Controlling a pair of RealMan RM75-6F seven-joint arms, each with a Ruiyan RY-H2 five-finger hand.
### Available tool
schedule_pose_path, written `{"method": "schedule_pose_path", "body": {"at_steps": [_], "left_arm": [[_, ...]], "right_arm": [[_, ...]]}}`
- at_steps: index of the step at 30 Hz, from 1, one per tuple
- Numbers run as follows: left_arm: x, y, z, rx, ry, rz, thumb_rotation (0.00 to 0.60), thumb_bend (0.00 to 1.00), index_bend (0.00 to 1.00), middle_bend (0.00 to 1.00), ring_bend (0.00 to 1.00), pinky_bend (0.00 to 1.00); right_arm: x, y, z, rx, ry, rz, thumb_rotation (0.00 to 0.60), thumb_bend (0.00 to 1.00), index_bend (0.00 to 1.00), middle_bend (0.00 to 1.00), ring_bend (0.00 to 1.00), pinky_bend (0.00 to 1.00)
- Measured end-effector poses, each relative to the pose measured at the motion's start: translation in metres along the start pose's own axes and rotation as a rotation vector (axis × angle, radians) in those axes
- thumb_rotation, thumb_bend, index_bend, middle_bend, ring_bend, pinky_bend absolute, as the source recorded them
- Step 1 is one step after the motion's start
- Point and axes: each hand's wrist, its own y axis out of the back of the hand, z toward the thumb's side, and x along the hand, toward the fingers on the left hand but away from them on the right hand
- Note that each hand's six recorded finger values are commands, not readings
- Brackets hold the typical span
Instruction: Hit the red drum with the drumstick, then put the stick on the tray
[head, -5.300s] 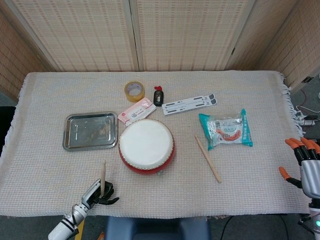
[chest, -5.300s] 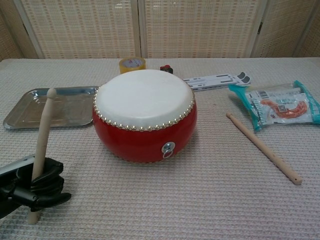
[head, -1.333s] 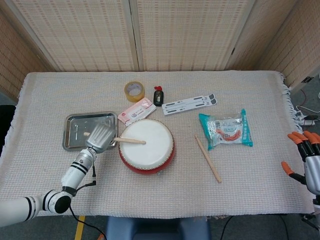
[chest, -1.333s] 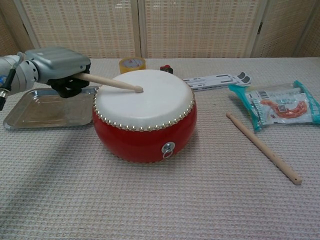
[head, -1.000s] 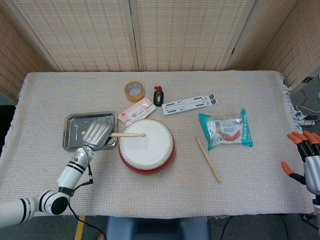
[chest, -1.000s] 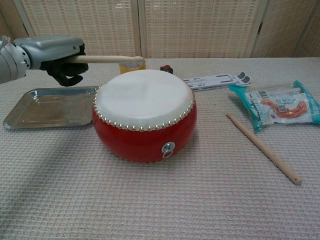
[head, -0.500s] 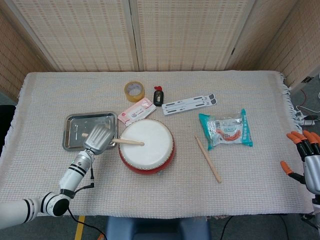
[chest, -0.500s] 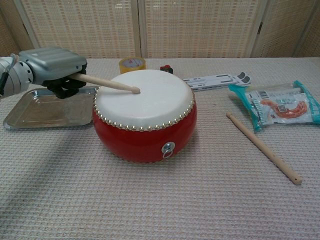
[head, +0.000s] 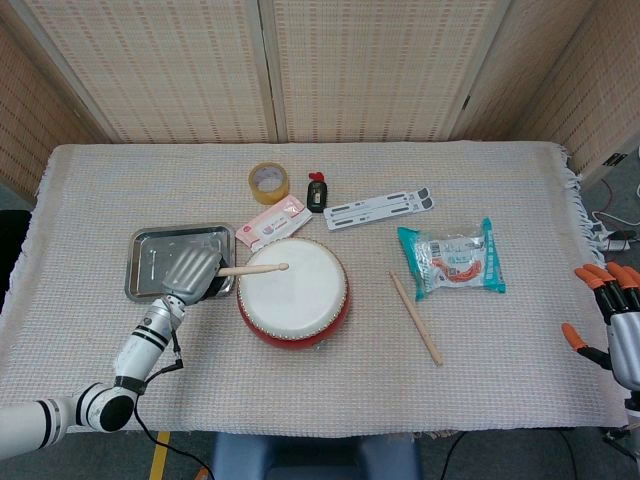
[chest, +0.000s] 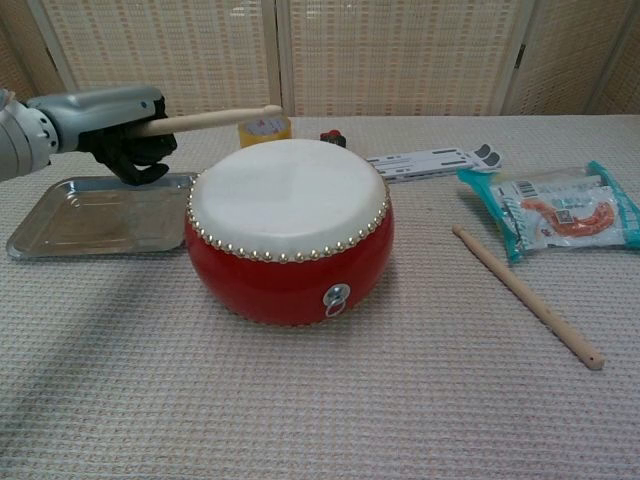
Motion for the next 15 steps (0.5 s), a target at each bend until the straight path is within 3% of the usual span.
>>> {"method": "schedule_pose_path", "body": {"at_steps": [6,8,11,15], "left_arm": [[0.001,-0.011,0.001,0.297,-0.003,-0.005,0.6,0.78,1.0,1.0,0.99,1.0],[0.001,-0.01,0.002,0.34,0.003,0.004,0.6,0.78,1.0,1.0,0.99,1.0],[0.0,-0.006,0.005,0.316,0.016,0.019,0.6,0.77,1.0,1.0,0.98,1.0],[-0.001,0.001,0.006,0.118,0.028,0.031,0.6,0.77,1.0,1.0,0.98,1.0]], "right_arm": [[0.0,0.0,0.0,0.0,-0.002,0.002,0.6,0.24,0.18,0.17,0.06,0.12],[0.001,0.0,-0.001,0.001,-0.004,0.0,0.6,0.24,0.18,0.17,0.06,0.12],[0.001,0.001,-0.001,0.002,-0.008,-0.002,0.6,0.24,0.18,0.17,0.06,0.12],[0.001,0.001,-0.001,0.003,-0.008,0.001,0.6,0.24,0.18,0.17,0.06,0.12]]}}
